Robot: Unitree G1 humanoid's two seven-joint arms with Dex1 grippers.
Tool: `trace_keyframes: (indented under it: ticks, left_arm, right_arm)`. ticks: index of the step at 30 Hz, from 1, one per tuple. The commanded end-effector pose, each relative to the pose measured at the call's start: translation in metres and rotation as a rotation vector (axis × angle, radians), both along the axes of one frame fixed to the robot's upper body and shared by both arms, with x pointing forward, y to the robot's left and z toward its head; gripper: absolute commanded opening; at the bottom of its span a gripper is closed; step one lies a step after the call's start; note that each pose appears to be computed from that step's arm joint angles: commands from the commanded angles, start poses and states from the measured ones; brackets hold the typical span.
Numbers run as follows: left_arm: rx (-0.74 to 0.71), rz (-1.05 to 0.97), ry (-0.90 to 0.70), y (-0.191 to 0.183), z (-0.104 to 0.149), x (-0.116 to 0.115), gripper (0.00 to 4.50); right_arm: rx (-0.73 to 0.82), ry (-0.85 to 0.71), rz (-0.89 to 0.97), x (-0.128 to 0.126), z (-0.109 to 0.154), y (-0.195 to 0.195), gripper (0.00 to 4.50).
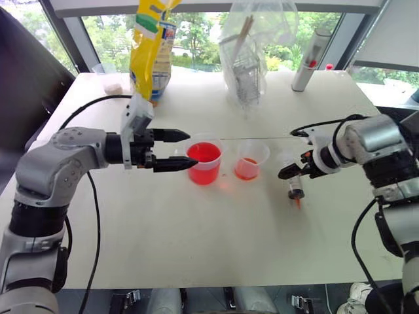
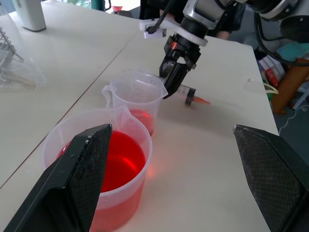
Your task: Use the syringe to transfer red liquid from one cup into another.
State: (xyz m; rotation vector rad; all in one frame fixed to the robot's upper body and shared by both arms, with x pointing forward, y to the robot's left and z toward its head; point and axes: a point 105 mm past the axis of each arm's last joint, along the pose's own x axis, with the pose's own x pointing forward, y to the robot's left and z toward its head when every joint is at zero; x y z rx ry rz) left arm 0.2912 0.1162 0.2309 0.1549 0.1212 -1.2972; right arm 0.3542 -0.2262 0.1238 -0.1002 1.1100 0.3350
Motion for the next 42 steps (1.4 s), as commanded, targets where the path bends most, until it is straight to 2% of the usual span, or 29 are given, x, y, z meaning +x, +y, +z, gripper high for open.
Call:
trace_keyframes:
  ticks: [1, 4, 7, 10, 12, 15, 18, 20, 24, 27, 30, 32, 34, 37, 42]
  left_arm:
    - [-0.016, 0.02, -0.05, 0.004, 0.012, -0.005, 4.14]
    - [-0.017, 0.028, -0.053, 0.004, 0.011, -0.006, 4.14]
    - [-0.019, 0.039, -0.057, 0.005, 0.012, -0.007, 4.14]
    - [-0.021, 0.045, -0.06, 0.005, 0.013, -0.007, 4.14]
    - [-0.023, 0.045, -0.064, 0.004, 0.014, -0.005, 4.14]
    - [-0.027, 0.044, -0.071, 0.003, 0.017, -0.003, 4.14]
    - [-0.038, 0.043, -0.08, 0.004, 0.022, 0.002, 4.14]
    - [-0.055, 0.045, -0.087, 0.005, 0.028, 0.007, 4.14]
    - [-0.09, 0.043, -0.1, 0.008, 0.04, 0.017, 4.14]
    - [-0.11, 0.037, -0.114, 0.01, 0.05, 0.024, 4.14]
    - [-0.13, 0.025, -0.135, 0.011, 0.061, 0.032, 4.14]
    - [-0.14, 0.018, -0.146, 0.01, 0.069, 0.037, 4.14]
    - [-0.151, 0.002, -0.156, 0.01, 0.077, 0.04, 4.14]
    - [-0.154, -0.018, -0.173, 0.011, 0.089, 0.042, 4.14]
    - [-0.163, -0.045, -0.187, 0.01, 0.102, 0.041, 4.14]
  right_arm:
    - [-0.015, -0.035, 0.008, 0.012, 0.005, 0.002, 4.46]
    - [-0.034, -0.029, 0.016, 0.016, 0.001, 0.003, 4.46]
    - [-0.056, -0.023, 0.042, 0.017, -0.004, 0.003, 3.68]
    - [-0.057, -0.013, 0.056, 0.017, -0.006, 0.004, 2.15]
    - [-0.057, -0.011, 0.065, 0.016, -0.006, 0.005, 1.42]
    - [-0.058, -0.027, 0.069, 0.016, -0.002, 0.005, 1.4]
    - [-0.056, -0.096, 0.06, 0.019, 0.016, 0.001, 1.4]
    - [-0.061, -0.194, 0.083, 0.019, 0.039, -0.001, 1.4]
    - [-0.04, -0.548, 0.147, 0.018, 0.105, 0.0, 1.4]
    - [-0.055, -0.894, 0.177, 0.015, 0.156, 0.004, 1.4]
    - [0.076, -1.171, 0.277, 0.0, 0.2, 0.029, 1.4]
    - [0.242, -1.274, 0.33, -0.013, 0.22, 0.051, 1.4]
    - [0.421, -1.329, 0.389, -0.024, 0.231, 0.076, 1.4]
    - [0.587, -1.39, 0.485, -0.035, 0.233, 0.113, 1.4]
    - [0.823, -1.393, 0.53, -0.036, 0.215, 0.157, 1.4]
